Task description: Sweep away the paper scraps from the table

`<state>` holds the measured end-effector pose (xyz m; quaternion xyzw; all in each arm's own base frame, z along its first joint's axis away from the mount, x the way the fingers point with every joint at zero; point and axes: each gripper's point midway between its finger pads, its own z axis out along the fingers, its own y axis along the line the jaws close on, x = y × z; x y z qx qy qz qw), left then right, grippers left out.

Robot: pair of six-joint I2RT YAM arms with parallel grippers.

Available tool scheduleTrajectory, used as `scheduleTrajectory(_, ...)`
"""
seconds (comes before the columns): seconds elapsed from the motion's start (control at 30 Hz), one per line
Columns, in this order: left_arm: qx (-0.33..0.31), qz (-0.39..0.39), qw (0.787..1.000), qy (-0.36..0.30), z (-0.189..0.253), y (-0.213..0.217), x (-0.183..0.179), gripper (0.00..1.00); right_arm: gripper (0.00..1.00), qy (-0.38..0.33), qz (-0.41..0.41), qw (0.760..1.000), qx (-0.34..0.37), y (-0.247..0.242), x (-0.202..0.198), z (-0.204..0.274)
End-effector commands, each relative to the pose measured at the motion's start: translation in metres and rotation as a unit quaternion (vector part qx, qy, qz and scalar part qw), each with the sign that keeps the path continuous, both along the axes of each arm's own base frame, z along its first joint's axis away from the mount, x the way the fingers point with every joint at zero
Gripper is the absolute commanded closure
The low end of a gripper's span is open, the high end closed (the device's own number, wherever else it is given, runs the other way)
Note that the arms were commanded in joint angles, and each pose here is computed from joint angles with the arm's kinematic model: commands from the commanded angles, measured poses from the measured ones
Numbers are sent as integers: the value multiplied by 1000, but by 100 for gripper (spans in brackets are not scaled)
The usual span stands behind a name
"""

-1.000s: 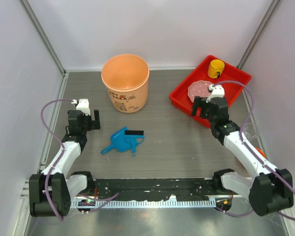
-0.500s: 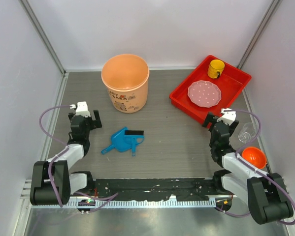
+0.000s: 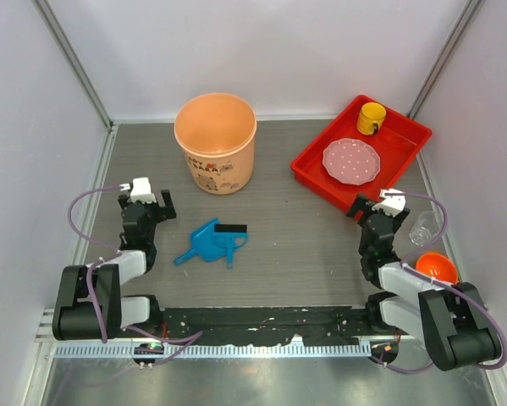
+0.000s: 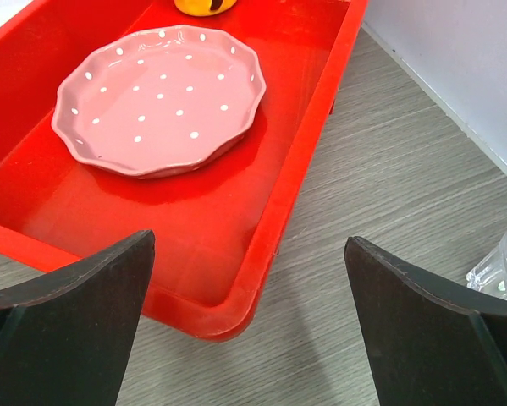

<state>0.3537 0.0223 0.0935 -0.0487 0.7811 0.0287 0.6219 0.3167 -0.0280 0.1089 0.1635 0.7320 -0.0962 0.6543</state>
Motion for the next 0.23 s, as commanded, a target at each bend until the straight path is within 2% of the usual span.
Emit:
scheduleTrajectory(0.0, 0, 0, 999, -49, 24, 1, 8, 0, 0, -35, -7, 999, 2, -3, 3, 19)
scheduleTrajectory(0.2, -2, -11, 998, -56, 26, -3, 5, 0, 0, -43, -2, 999, 2, -1, 4, 24)
